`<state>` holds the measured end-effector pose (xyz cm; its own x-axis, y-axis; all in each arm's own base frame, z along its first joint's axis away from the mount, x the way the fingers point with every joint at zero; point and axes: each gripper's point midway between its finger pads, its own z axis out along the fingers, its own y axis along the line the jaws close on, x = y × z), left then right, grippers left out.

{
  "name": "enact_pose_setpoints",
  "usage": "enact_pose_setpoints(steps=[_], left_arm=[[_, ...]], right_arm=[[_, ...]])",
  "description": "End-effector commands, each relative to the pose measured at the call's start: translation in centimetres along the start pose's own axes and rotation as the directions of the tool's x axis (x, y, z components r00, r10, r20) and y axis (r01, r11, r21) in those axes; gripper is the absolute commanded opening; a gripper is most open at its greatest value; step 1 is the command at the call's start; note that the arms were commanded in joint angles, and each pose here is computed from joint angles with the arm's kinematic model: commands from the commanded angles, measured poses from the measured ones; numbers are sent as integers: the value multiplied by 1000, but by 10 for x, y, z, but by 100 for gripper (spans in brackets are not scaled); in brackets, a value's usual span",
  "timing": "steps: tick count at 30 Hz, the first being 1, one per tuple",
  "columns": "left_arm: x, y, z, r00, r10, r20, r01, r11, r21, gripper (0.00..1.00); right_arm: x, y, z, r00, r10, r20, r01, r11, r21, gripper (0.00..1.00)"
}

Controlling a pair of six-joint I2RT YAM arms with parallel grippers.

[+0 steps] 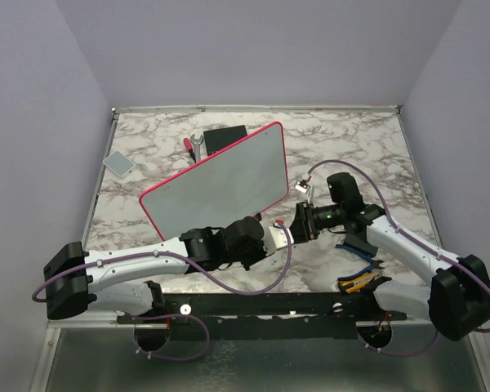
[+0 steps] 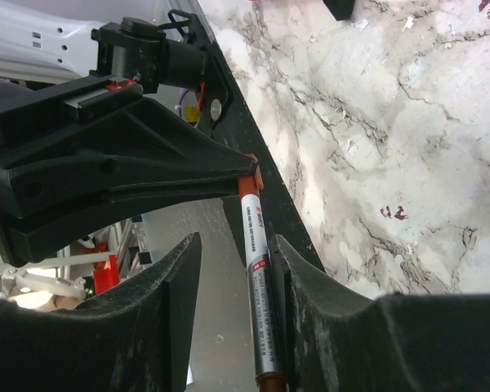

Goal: Write a sentence on the whiteboard
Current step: Open the whiteboard marker.

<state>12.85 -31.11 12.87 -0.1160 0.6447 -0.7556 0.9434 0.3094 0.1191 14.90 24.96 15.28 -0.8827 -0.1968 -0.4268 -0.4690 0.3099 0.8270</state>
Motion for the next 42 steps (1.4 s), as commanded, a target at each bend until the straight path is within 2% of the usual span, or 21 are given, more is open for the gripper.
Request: enact_pose_setpoints(steps=[1, 20, 28, 42], left_arm=[[2, -5, 2, 1000, 5, 1, -5, 1000, 22, 0], [4, -5, 3, 1000, 6, -9, -6, 1000, 23, 0], [5, -5, 3, 1000, 6, -9, -6, 1000, 22, 0], [10, -2, 2, 1000, 5, -14, -5, 1000, 1, 0]], right_arm=[[11, -1, 3, 999, 11, -42, -12, 1000, -5, 43], [18, -2, 8, 997, 3, -74, -3, 1000, 1, 31], [13, 4, 8, 998, -9, -64, 8, 1000, -14, 1], [-4, 13, -10, 997, -66, -39, 69, 993, 93, 0]])
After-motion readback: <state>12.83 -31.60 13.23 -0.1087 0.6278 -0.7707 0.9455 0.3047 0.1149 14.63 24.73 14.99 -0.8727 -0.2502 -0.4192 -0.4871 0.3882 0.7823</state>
